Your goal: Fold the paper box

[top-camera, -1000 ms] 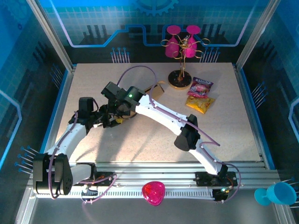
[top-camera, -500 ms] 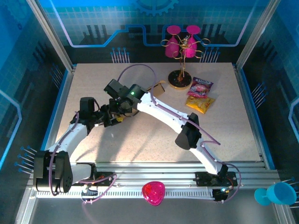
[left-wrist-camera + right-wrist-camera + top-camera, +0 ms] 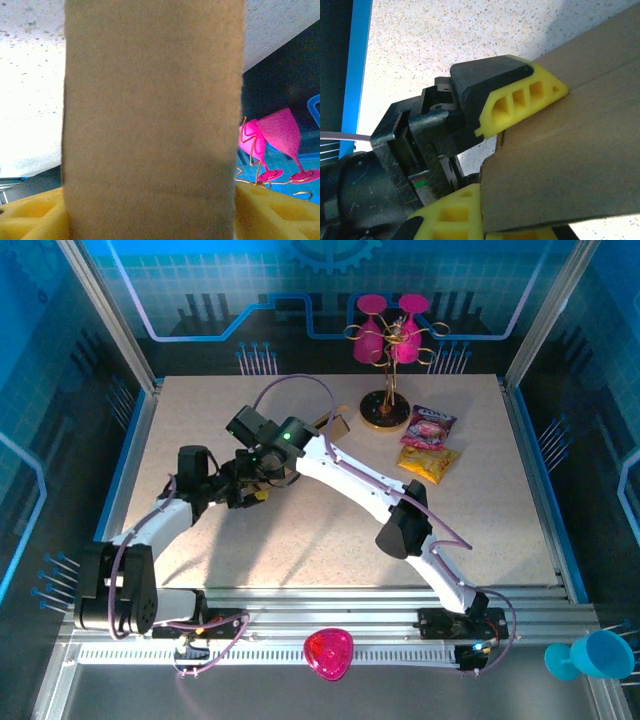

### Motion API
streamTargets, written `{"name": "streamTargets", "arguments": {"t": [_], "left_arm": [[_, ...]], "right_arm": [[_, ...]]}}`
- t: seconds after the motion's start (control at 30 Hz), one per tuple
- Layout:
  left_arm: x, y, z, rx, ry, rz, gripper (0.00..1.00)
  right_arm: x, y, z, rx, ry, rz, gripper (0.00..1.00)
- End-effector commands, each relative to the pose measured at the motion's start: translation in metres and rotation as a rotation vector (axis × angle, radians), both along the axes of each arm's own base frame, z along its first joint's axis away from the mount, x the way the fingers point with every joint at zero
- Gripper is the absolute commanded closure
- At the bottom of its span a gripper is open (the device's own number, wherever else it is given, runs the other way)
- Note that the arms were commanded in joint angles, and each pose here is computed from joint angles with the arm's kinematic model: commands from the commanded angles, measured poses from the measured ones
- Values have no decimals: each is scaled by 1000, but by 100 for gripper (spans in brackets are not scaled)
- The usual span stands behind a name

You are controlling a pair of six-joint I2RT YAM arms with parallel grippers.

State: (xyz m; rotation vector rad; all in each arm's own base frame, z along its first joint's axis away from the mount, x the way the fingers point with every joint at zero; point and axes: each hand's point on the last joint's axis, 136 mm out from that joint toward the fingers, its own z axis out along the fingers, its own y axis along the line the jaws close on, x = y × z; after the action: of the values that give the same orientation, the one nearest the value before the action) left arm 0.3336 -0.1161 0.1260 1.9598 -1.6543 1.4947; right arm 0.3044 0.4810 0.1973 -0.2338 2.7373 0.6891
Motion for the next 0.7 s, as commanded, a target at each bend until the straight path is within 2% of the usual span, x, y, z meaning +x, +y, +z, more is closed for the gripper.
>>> {"name": "streamTargets", "arguments": {"t": [0.0, 0.17, 0.33, 0.5, 0.67], "left_arm": [[6, -2, -6, -60, 69, 62, 33], [6, -1, -10, -63, 76, 79, 45], [4, -1, -11, -73, 83, 83, 51], [2, 0, -14, -72, 96, 87, 57], [5, 0, -13, -67, 95, 84, 57]], "right_arm": [[-11, 16, 25, 98, -3, 65, 100], [-7, 12, 26, 92, -11, 63, 100], [-4, 5, 27, 67, -39, 101, 97], [-7, 2, 24, 46, -51, 199, 96], [-8, -7, 18, -22, -83, 264, 93]]}}
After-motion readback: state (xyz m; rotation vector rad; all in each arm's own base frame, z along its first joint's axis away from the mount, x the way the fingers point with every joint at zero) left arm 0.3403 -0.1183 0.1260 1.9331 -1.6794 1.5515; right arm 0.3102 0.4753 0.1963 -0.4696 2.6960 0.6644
